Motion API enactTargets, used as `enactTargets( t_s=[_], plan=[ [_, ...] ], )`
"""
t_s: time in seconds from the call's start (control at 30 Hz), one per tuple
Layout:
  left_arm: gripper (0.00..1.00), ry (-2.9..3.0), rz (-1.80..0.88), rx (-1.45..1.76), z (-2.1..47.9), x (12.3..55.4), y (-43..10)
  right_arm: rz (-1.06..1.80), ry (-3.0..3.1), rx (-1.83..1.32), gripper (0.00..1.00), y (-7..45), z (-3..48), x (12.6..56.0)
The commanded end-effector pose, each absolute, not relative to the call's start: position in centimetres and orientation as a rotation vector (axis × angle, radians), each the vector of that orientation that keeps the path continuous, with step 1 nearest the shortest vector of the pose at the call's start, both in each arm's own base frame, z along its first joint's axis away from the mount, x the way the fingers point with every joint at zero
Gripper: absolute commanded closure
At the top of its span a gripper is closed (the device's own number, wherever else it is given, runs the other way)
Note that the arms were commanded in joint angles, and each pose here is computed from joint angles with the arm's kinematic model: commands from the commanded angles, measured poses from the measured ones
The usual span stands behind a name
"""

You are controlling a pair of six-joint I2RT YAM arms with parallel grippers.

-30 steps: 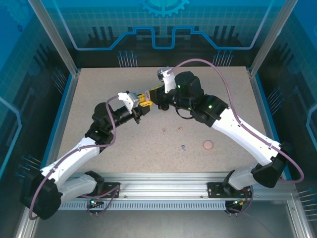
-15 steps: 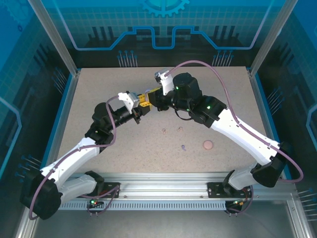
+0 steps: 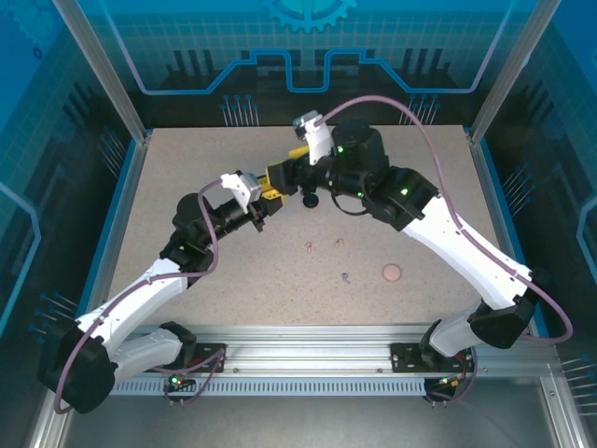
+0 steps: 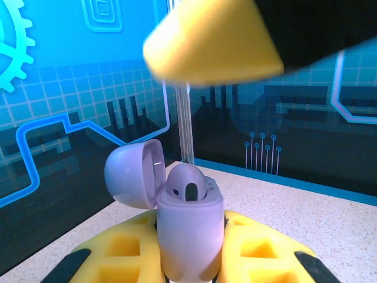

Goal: Insert the wireless bluetooth earbuds into the charging case

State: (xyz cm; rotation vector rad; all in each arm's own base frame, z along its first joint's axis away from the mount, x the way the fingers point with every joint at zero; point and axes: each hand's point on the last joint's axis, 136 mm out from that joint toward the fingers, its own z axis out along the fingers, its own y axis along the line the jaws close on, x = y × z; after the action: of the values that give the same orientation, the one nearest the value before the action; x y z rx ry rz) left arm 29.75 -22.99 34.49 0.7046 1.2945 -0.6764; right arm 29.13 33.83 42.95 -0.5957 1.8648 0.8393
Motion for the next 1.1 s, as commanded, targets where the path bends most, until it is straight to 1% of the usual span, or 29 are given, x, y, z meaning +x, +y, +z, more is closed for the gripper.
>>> enactTargets(
  t_s=[0.0,0.07,0.13,0.23,0.37,0.5,0.6,0.7,0.87,1.07],
  plan=[
    [1.0,1.219,-0.673,0.698,36.7,29.2,-23.0,0.857,1.832,-0.484,0.28,30.9,46.3,29.3],
    [1.0,1.219,-0.673,0.693,36.6,29.2,-22.9,0.853,1.853,-0.417,0.27,29.2,46.5,29.6],
    [1.0,1.219,-0.67,0.685,36.6,29.2,-22.8,0.841,1.905,-0.339,0.26,27.3,45.4,30.2],
    [1.0,1.215,-0.666,0.676,36.8,29.1,-22.6,0.778,2.03,-0.227,0.26,24.5,41.6,30.8],
    [1.0,1.202,-0.672,0.66,37.4,28.7,-22.3,0.677,2.271,-0.142,0.26,22.1,32.9,30.7],
    [1.0,1.186,-0.689,0.648,38.1,28.2,-22.1,0.554,2.509,-0.12,0.28,20.8,23.7,29.3],
    [1.0,1.172,-0.703,0.634,38.8,27.8,-21.9,0.42,2.662,-0.093,0.3,19.3,17.8,28.2],
    [1.0,1.17,-0.72,0.622,39.1,27.4,-21.7,0.295,2.778,-0.07,0.33,18.1,13.5,27.1],
    [1.0,1.176,-0.744,0.611,39.0,27.0,-21.6,0.211,2.908,-0.036,0.38,17.8,8.6,25.1],
    [1.0,1.185,-0.754,0.617,38.8,26.5,-21.7,0.12,3.0,-0.097,0.45,19.1,4.9,23.7]
  ],
)
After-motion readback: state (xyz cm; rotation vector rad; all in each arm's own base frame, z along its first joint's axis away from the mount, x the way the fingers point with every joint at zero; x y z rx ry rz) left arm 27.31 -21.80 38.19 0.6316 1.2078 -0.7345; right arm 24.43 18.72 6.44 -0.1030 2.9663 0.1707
